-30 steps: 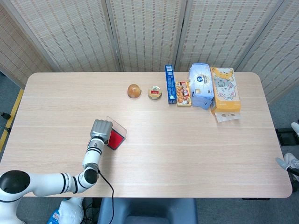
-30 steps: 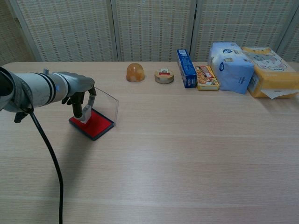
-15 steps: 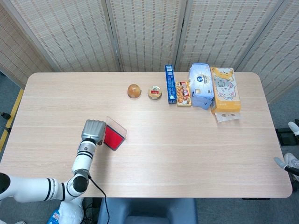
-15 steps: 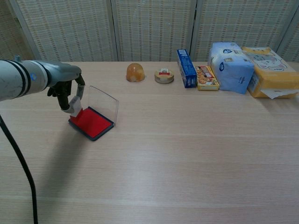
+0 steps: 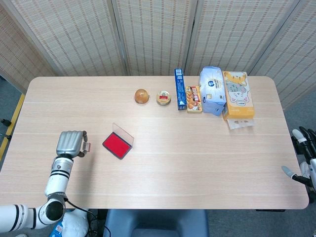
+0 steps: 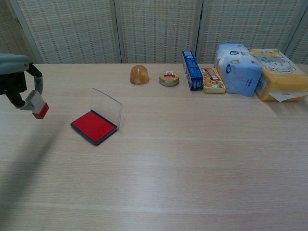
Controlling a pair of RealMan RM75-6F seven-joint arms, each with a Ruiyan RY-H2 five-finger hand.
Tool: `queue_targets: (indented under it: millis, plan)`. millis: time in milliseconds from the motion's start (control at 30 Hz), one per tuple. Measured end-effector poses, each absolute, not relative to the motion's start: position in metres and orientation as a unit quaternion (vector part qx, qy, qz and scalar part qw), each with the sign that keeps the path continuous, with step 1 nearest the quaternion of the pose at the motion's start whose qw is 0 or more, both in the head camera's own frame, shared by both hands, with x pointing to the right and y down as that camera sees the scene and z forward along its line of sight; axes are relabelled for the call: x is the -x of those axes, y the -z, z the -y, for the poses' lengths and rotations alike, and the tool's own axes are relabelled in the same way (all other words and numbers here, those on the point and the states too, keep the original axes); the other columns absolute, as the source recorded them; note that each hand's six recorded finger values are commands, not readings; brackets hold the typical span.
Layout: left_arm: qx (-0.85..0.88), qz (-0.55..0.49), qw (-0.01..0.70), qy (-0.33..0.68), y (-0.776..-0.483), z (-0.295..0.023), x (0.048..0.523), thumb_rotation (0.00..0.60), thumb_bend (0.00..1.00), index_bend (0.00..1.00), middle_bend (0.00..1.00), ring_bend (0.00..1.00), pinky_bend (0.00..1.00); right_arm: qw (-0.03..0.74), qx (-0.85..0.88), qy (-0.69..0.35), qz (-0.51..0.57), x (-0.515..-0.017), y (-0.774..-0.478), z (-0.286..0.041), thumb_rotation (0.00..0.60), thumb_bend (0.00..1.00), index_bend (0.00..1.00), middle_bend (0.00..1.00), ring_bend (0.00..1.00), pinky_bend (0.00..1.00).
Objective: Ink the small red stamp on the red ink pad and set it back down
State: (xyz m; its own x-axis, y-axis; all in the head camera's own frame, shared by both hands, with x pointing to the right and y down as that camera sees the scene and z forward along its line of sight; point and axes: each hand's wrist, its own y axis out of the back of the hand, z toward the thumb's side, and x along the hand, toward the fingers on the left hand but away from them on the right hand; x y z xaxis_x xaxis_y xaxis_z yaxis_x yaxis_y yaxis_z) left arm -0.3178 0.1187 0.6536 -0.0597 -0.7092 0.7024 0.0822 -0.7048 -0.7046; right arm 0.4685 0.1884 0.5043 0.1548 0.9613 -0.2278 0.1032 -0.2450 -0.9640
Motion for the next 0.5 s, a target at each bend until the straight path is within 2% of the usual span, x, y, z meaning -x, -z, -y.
queue_targets:
  millis: [167,500]
  plan:
    - [0.636,-0.261,0.280,0.670,-0.658,-0.124,0.327,0.600,0.50,0.76,1.00,0.73,0.65,0.437,0.622,-0.493,0.424,-0.464,-0.509,-0.188,0.600,0.15,0.00,0.00,0.00,0.00]
    - [0.658,-0.260,0.252,0.661,-0.688,-0.134,0.333,0.600,0.49,0.76,1.00,0.72,0.65,0.437,0.621,-0.491,0.426,-0.466,-0.507,-0.189,0.600,0.15,0.00,0.00,0.00,0.00]
